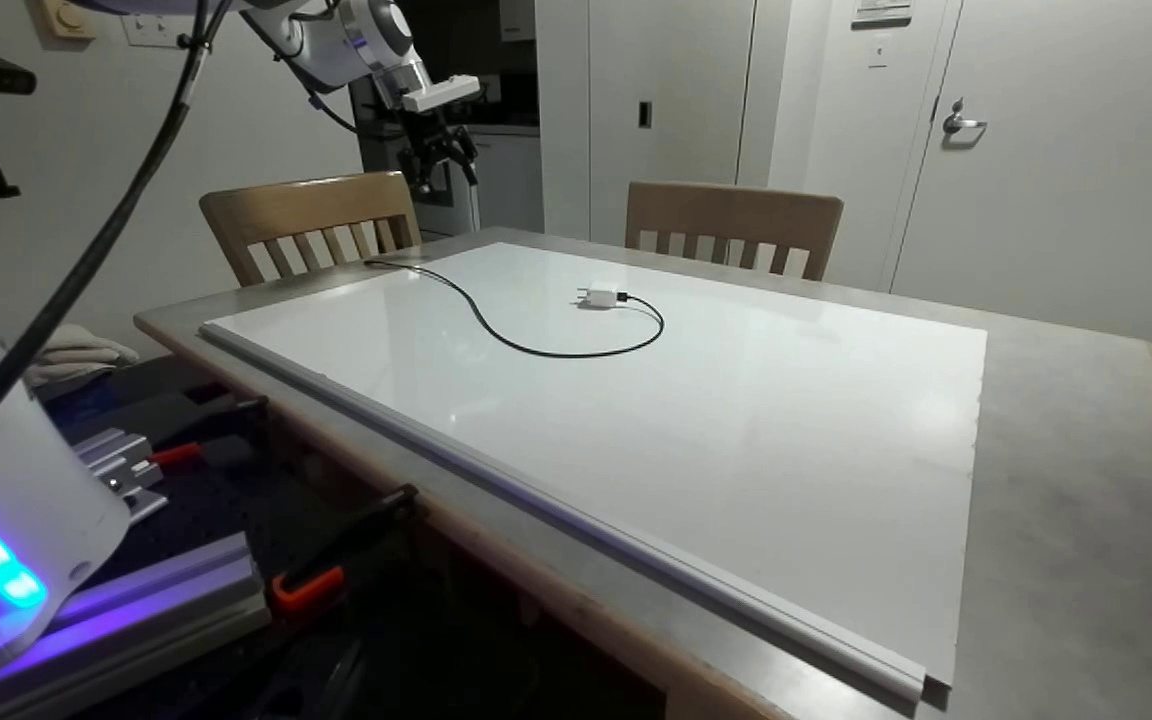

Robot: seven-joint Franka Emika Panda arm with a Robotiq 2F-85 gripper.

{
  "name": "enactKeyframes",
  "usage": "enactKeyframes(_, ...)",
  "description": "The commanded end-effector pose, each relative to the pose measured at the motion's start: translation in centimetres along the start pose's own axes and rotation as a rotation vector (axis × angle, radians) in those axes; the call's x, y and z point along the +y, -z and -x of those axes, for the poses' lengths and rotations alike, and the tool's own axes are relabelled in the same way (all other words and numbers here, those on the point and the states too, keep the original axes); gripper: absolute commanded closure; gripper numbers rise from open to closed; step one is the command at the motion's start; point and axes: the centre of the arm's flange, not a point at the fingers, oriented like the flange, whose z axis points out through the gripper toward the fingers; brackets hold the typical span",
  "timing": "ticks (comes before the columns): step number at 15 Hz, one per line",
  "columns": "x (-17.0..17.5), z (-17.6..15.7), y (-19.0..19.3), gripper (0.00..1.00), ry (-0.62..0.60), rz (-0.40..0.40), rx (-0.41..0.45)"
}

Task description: Coil the phone charger

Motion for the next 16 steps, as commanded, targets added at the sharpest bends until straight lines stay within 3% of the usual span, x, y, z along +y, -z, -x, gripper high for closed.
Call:
enactKeyframes(1,0.0,0.0,0.0,0.0,-0.001,0.0,0.0)
enactKeyframes(10,-3.2,-1.9,-0.5,0.0,-0.007,-0.154,0.065)
enactKeyframes(16,-5.2,-3.1,-0.6,0.0,0.003,-0.215,0.089)
